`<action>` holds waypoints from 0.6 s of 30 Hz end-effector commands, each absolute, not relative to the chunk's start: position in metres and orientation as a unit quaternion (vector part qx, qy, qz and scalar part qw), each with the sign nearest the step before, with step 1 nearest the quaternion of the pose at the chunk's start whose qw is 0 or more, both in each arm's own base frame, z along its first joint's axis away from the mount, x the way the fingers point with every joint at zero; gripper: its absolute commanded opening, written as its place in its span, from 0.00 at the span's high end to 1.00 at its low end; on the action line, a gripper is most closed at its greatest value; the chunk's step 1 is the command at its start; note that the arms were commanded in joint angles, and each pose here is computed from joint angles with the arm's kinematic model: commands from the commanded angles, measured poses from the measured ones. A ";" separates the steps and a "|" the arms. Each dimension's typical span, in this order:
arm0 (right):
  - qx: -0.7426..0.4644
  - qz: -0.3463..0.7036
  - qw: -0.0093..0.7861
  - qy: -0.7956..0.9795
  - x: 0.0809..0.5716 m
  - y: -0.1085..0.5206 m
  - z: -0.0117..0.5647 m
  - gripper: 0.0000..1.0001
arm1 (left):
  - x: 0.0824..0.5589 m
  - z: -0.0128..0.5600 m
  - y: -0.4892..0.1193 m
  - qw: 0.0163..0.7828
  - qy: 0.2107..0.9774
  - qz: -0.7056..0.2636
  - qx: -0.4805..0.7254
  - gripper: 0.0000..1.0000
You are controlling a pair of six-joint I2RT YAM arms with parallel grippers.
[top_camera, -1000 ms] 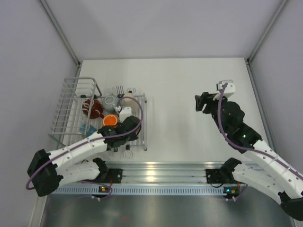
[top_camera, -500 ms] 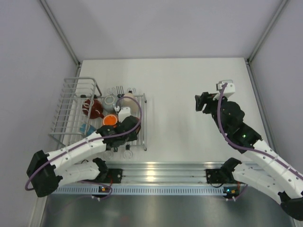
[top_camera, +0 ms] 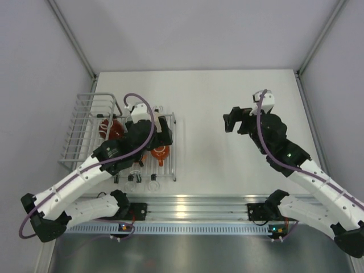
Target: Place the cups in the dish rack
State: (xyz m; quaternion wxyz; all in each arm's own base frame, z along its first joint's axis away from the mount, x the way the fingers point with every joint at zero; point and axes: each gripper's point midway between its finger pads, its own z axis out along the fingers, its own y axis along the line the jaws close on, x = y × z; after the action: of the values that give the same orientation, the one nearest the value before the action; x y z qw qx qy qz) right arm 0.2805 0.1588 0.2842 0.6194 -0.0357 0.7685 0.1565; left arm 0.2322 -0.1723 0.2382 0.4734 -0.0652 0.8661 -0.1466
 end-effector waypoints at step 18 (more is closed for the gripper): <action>-0.018 0.292 0.591 0.752 0.229 0.164 0.345 0.01 | 0.231 0.373 -0.202 0.610 0.737 -0.286 0.049 0.02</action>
State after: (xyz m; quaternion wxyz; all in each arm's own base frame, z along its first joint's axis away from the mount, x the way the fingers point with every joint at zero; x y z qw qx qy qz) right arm 0.2323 0.1685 0.3351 0.5894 -0.0292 0.7561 0.2830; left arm 0.2291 -0.1941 0.3615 0.5931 0.0354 0.7575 -0.2706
